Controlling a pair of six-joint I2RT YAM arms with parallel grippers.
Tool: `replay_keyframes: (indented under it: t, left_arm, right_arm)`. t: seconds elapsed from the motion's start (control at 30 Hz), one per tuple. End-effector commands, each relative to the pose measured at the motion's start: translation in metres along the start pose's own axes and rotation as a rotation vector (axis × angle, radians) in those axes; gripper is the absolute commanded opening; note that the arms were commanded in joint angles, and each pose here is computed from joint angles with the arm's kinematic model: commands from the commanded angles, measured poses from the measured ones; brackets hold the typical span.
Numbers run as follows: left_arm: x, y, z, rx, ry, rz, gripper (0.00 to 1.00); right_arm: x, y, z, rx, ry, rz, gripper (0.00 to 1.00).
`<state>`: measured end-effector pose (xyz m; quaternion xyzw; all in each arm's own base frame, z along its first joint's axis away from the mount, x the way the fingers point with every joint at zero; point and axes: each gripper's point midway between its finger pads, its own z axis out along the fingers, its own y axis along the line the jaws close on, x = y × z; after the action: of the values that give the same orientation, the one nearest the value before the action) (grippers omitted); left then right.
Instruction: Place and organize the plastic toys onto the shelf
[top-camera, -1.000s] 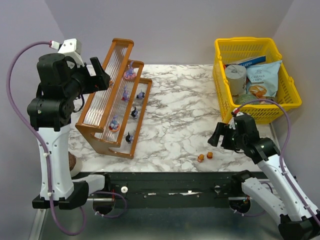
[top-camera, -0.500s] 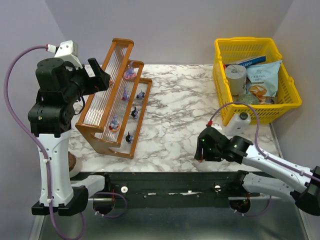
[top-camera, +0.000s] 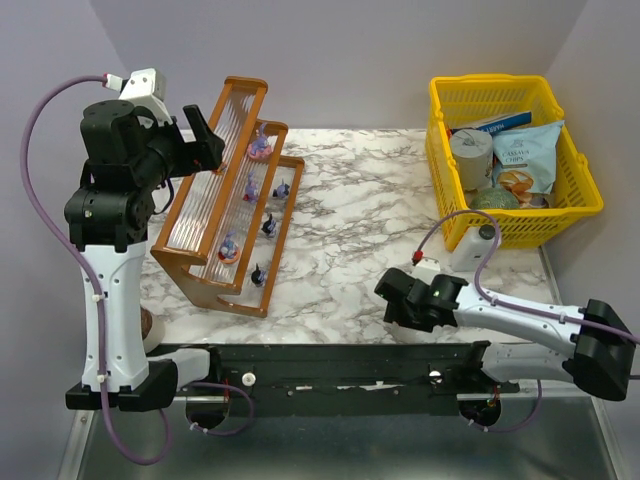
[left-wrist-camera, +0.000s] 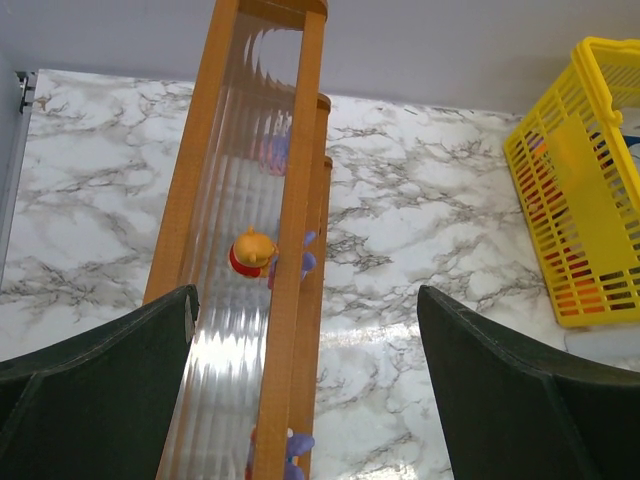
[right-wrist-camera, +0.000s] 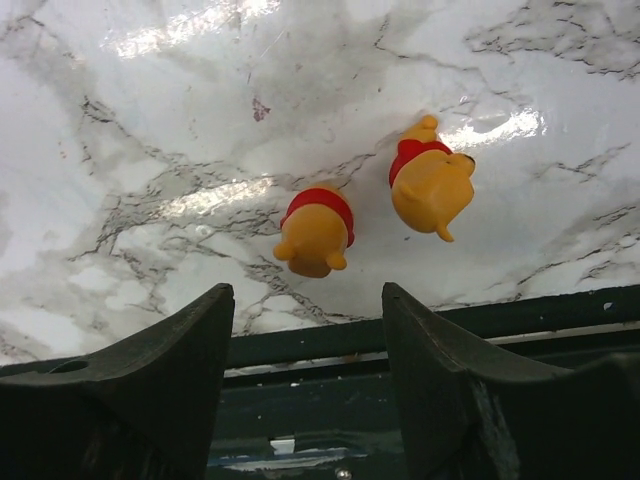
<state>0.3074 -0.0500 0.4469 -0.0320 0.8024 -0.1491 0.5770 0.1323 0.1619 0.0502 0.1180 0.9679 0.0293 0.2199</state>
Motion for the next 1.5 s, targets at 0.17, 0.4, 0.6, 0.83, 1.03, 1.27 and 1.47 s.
replay_keyframes:
  t: [0.17, 0.4, 0.6, 0.83, 1.03, 1.27, 1.47]
  left_arm:
    - [-0.012, -0.005, 0.002, 0.037, -0.041, 0.032, 0.99]
    - [-0.013, -0.006, 0.003, 0.042, -0.046, 0.041, 0.99]
    - [-0.012, -0.006, 0.003, 0.042, -0.044, 0.046, 0.99]
    - [-0.007, -0.005, 0.004, 0.031, -0.034, 0.057, 0.99]
    - [-0.005, -0.004, 0.003, 0.025, -0.032, 0.063, 0.99]
    - [0.0, -0.002, 0.004, 0.019, -0.019, 0.067, 0.99]
    - [0.0, -0.001, 0.004, 0.014, -0.022, 0.07, 0.99]
  right_arm:
    - [-0.01, 0.005, 0.022, 0.062, -0.082, 0.021, 0.67]
    - [-0.016, 0.008, 0.031, 0.077, -0.114, -0.013, 0.64]
    - [-0.01, 0.005, 0.04, 0.109, -0.1, -0.007, 0.59]
    - [-0.012, 0.006, 0.04, 0.114, -0.105, -0.009, 0.51]
    - [-0.021, 0.015, 0.037, 0.085, -0.136, -0.063, 0.35]
    - [-0.04, 0.055, 0.022, -0.066, -0.164, -0.342, 0.13]
    - [-0.067, 0.1, -0.023, -0.233, -0.206, -0.629, 0.04]
